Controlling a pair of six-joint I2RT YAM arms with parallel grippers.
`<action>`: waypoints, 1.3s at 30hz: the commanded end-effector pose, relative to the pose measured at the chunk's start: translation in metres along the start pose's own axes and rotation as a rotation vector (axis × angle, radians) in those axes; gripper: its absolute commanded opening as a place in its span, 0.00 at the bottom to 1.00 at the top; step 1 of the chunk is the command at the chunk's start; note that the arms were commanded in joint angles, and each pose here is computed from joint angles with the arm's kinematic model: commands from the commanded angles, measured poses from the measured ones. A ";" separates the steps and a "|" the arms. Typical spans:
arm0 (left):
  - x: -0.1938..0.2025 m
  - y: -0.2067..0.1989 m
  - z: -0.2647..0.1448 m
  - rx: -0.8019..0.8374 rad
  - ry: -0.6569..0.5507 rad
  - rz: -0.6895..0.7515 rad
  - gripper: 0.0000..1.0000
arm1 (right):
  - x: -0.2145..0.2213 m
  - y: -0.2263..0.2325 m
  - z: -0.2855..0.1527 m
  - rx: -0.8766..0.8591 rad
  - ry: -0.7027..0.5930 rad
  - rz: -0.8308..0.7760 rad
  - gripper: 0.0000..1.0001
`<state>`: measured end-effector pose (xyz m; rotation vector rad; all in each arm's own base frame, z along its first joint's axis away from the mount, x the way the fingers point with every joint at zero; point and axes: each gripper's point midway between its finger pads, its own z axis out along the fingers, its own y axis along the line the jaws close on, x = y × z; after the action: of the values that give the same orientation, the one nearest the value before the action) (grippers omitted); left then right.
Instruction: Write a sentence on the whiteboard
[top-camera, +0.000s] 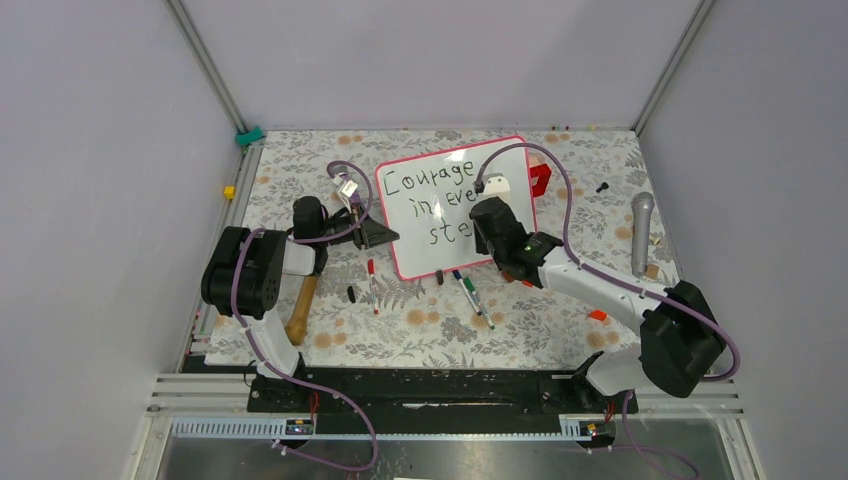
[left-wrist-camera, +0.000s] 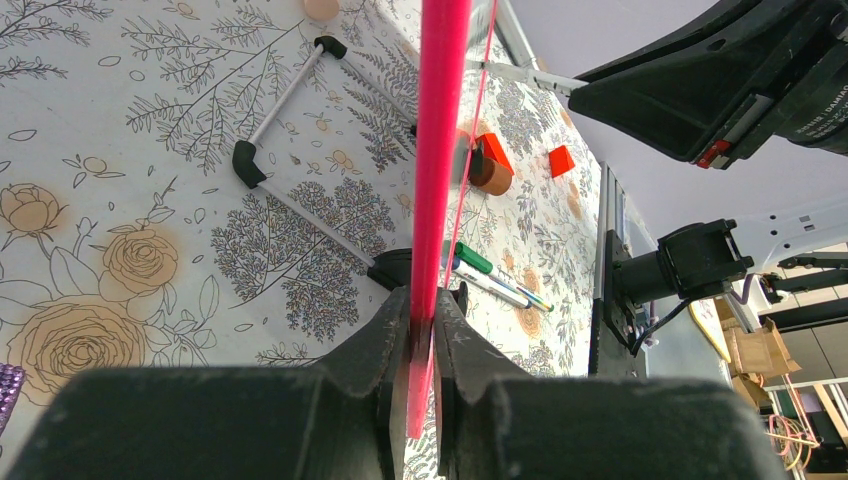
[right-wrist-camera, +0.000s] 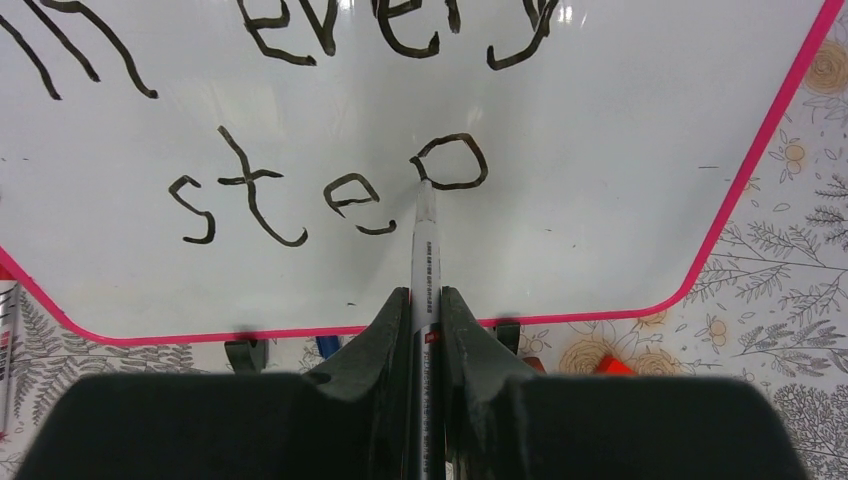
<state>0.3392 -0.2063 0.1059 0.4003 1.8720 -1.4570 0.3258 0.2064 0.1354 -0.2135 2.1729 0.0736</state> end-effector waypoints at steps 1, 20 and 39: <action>0.000 0.005 0.002 -0.038 -0.004 0.005 0.00 | -0.018 0.001 -0.009 -0.032 -0.066 0.052 0.00; -0.014 0.004 -0.017 -0.049 -0.100 0.009 0.36 | -0.036 -0.039 -0.069 -0.026 -0.259 0.130 0.00; -0.042 -0.022 -0.062 -0.247 -0.255 0.126 0.97 | -0.028 -0.056 -0.083 0.016 -0.194 0.111 0.00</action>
<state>0.3287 -0.1609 0.1453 0.2347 1.7734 -1.2556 0.2797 0.1497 0.2063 -0.0886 1.9490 0.1975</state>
